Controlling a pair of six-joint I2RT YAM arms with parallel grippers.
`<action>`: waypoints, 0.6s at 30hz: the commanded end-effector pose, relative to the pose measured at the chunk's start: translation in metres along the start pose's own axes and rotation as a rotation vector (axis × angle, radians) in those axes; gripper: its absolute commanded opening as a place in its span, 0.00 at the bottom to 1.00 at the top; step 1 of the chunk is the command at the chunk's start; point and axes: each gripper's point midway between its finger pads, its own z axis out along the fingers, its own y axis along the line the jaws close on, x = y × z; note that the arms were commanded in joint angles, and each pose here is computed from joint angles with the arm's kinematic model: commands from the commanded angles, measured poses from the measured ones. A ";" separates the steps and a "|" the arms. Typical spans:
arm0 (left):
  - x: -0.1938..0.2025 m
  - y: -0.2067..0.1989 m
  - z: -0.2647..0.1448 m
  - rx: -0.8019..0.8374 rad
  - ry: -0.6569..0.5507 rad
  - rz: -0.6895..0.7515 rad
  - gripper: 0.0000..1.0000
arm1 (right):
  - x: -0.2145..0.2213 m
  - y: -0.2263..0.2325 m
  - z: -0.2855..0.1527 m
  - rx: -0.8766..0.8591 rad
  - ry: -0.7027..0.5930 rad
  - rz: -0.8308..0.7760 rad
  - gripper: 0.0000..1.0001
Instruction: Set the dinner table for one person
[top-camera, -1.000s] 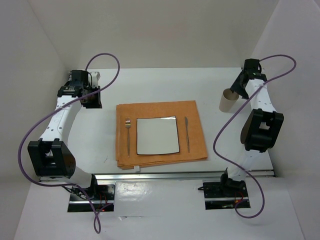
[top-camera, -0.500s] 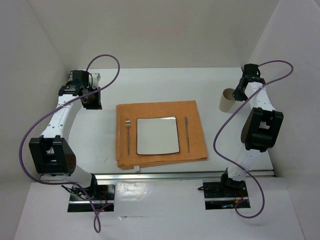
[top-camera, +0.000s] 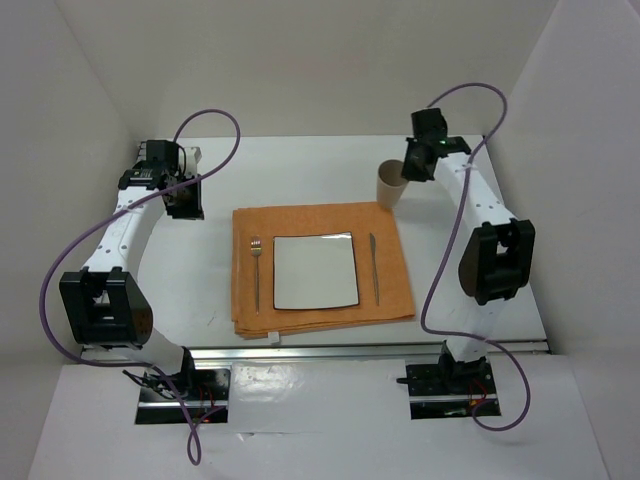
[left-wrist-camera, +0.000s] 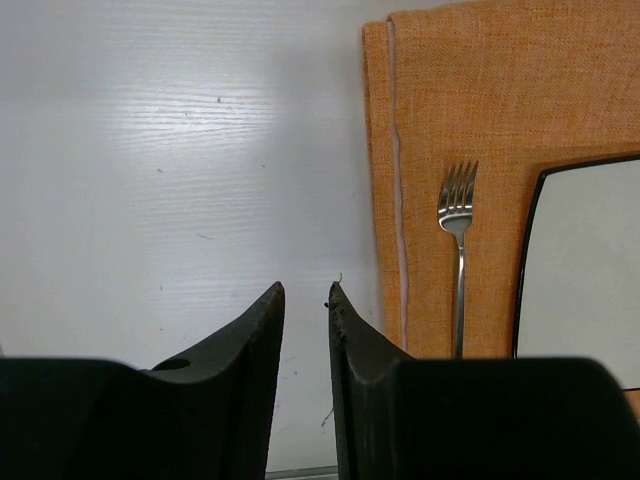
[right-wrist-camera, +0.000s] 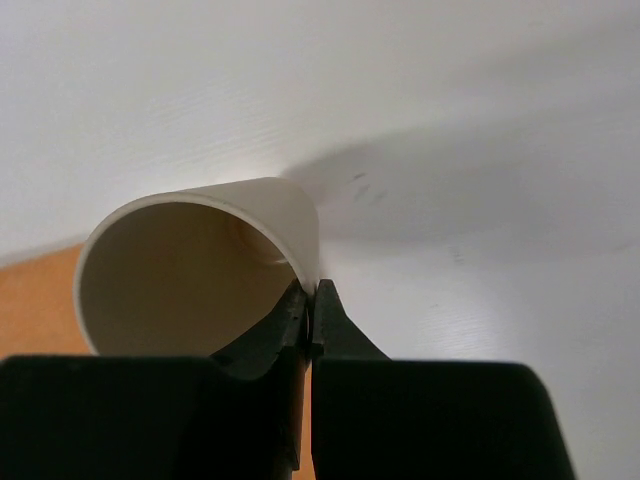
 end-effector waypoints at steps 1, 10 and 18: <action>-0.013 0.002 -0.006 -0.003 -0.037 0.015 0.31 | 0.002 0.040 -0.037 -0.102 -0.021 -0.046 0.00; -0.013 0.001 -0.007 0.007 -0.046 0.016 0.31 | 0.047 0.097 -0.015 -0.203 0.049 -0.117 0.00; -0.009 0.002 -0.010 -0.003 -0.047 0.016 0.31 | 0.057 0.101 -0.009 -0.156 0.082 -0.153 0.00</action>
